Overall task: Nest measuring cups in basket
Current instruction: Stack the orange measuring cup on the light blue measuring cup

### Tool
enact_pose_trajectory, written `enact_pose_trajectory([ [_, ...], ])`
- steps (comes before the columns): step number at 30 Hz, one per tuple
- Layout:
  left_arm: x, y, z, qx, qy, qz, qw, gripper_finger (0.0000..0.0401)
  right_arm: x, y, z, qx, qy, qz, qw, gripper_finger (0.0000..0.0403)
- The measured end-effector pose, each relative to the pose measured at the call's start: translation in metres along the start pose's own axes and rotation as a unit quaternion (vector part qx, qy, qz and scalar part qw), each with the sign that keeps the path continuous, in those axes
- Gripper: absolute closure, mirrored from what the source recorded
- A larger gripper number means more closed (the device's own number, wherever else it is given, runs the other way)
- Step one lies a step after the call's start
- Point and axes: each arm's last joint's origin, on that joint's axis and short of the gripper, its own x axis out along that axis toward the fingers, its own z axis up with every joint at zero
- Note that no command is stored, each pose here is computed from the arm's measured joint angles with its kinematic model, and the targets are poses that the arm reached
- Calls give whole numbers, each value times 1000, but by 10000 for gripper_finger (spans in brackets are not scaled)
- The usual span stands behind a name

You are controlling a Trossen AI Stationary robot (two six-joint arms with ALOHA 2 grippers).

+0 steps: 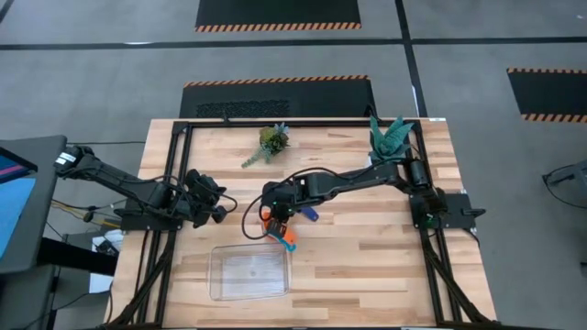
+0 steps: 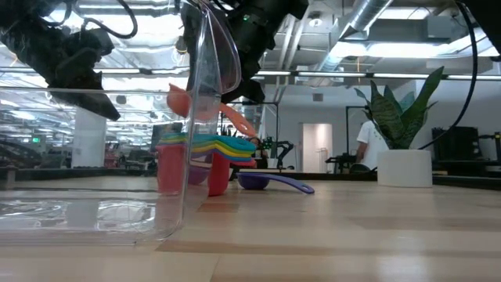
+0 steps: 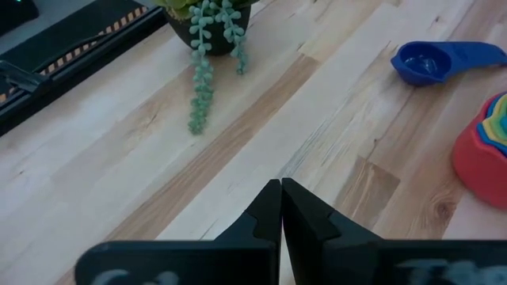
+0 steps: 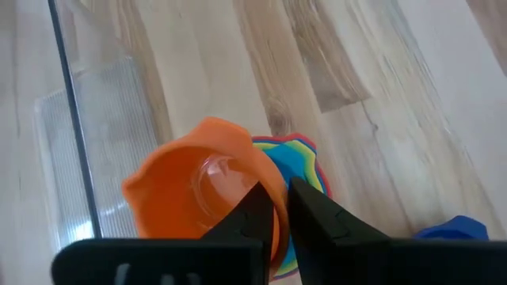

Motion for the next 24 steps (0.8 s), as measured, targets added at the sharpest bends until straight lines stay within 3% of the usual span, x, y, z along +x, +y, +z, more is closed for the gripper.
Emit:
enact_pose_trajectory([
  [19, 0, 0, 0, -1, 0, 0, 1000, 401, 0, 12, -6, 15, -1, -3, 1000, 339],
  [24, 0, 0, 0, -1, 0, 0, 1000, 401, 0, 14, -7, 13, 0, -2, 1000, 323],
])
